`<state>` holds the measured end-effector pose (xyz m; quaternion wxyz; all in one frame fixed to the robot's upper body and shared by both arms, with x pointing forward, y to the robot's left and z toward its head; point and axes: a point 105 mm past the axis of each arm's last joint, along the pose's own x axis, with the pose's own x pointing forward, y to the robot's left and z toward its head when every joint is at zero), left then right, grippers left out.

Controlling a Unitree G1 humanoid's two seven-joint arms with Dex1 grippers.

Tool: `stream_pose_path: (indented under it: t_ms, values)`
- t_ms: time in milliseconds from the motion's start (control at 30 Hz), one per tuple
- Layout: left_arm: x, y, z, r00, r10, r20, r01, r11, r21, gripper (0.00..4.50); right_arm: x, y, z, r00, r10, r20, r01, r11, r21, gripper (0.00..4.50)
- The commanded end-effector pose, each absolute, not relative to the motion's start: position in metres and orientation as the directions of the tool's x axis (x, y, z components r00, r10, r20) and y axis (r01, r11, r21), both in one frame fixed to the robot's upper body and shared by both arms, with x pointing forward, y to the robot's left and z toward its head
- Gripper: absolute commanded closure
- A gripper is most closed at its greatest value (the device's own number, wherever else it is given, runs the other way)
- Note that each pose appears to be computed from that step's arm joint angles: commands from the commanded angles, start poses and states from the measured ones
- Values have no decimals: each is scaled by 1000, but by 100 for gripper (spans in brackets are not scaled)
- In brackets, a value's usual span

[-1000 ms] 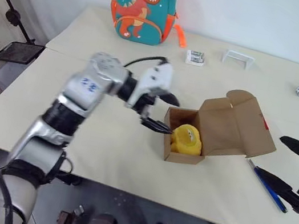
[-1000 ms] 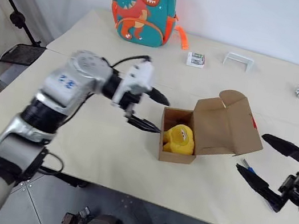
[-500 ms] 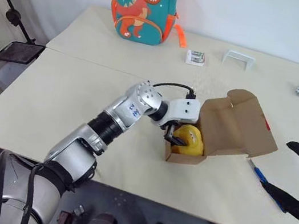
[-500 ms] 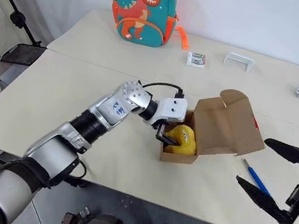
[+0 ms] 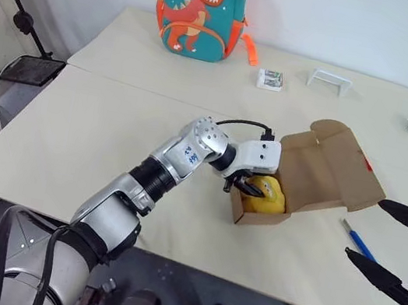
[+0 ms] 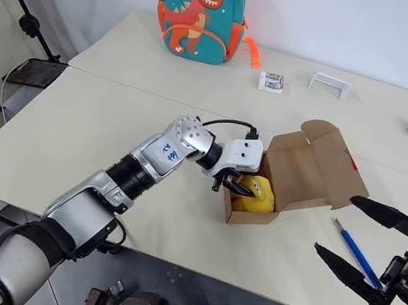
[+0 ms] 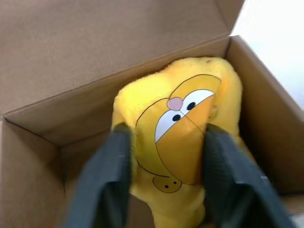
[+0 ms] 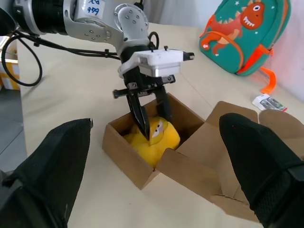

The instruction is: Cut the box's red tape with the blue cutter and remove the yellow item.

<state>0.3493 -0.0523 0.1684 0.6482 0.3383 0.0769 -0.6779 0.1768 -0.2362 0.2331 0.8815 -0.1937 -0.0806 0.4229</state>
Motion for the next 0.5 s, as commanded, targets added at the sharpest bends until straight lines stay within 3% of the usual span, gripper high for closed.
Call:
stream_pose_path:
  t_ms: [33,133,367,500]
  values:
    - [340,-56,184,23,-851,-525,916,-193,352,378,176,-237,235,624,782,-10,-709,561,-427,0]
    - [338,-58,194,9,-881,-473,919,-178,351,446,179,-235,235,607,795,-18,-718,538,-441,0]
    - [332,-44,238,-96,-957,-274,943,-176,282,448,185,-235,234,594,804,-9,-724,530,-440,0]
    - [338,-20,256,-85,-986,-147,959,-121,258,448,190,-233,234,581,814,5,-730,524,-440,0]
